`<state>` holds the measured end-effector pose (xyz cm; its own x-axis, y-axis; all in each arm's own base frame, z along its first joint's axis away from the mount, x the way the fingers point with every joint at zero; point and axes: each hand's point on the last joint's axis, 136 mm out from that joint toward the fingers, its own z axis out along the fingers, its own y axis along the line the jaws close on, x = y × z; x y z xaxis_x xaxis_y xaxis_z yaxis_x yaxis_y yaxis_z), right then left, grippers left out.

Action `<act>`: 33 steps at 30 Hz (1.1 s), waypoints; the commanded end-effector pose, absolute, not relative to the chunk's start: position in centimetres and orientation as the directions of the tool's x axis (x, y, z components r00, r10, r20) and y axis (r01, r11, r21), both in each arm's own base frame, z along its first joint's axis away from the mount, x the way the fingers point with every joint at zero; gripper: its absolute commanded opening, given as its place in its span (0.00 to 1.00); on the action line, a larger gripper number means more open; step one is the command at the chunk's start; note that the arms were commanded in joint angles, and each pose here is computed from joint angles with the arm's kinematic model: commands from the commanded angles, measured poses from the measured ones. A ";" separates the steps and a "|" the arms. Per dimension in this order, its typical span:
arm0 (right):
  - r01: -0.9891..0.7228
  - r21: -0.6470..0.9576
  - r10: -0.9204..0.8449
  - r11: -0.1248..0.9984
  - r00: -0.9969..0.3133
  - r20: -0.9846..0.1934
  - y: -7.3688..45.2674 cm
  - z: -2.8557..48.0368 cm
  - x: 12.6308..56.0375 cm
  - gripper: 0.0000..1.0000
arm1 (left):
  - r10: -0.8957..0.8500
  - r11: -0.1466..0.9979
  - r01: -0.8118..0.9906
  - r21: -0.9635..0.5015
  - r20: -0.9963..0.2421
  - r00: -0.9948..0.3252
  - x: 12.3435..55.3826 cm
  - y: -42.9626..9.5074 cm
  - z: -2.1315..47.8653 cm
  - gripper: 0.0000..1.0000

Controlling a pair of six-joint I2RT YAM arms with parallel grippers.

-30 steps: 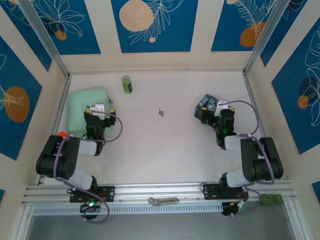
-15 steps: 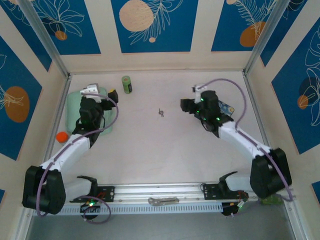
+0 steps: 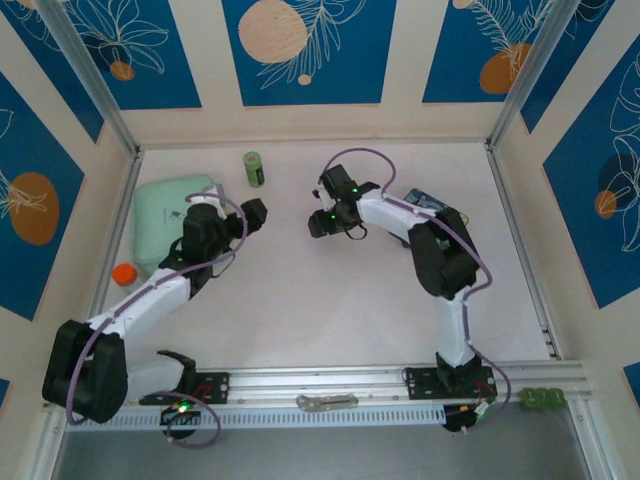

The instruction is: Unlock the padlock with the key

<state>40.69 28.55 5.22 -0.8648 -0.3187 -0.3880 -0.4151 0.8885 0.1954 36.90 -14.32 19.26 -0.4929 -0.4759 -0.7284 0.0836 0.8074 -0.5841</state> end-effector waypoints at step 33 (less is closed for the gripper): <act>-0.395 0.109 -0.337 0.912 -0.874 -0.351 28.2 2.9 41.8 0.00 | -0.510 0.722 0.132 -0.679 -0.651 -0.561 35.9 -17.1 18.2 1.00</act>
